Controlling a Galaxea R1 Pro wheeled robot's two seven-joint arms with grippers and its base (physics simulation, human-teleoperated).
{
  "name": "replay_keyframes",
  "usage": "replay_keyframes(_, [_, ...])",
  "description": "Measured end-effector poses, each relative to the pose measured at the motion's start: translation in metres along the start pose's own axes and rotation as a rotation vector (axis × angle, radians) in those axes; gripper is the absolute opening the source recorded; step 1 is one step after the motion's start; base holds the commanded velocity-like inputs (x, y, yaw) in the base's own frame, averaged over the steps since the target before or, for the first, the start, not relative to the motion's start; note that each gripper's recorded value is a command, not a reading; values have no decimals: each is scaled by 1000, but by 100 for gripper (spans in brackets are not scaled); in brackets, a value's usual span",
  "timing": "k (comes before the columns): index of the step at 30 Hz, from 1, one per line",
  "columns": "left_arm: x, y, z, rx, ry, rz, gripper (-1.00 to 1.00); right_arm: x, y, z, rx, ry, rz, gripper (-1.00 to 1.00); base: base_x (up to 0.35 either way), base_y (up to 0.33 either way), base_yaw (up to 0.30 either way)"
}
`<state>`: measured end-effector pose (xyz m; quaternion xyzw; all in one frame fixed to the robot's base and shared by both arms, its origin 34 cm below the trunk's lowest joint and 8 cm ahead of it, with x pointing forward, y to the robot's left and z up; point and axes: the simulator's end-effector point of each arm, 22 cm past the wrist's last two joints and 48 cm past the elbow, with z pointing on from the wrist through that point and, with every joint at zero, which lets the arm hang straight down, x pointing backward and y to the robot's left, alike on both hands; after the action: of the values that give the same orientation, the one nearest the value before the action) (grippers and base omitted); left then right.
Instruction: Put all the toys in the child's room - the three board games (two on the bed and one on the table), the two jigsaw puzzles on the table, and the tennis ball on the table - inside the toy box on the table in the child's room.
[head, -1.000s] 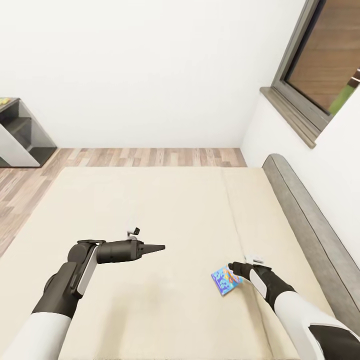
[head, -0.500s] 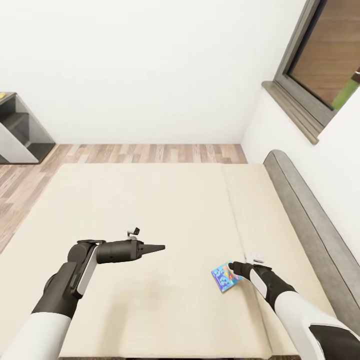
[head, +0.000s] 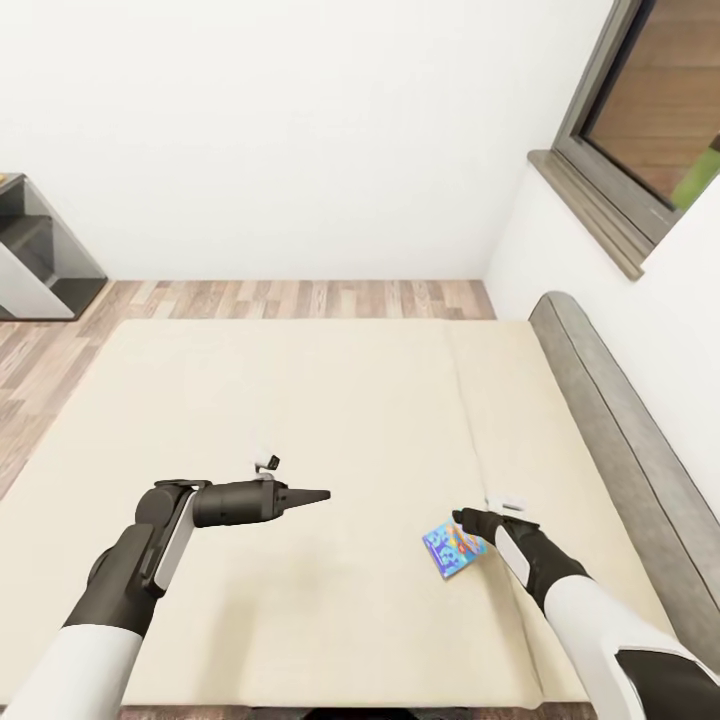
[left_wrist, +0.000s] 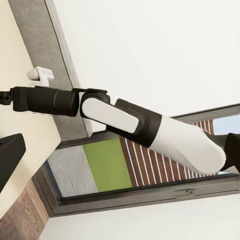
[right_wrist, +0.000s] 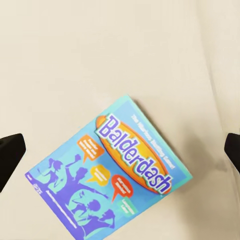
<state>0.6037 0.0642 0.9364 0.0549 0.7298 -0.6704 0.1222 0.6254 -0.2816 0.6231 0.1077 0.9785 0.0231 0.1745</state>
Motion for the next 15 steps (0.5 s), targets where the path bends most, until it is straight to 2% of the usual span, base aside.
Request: replay_keyframes(15, [5,12,1,-5,4,-25,100,-10,-1,5,1,-24,-3,100,0,0,0])
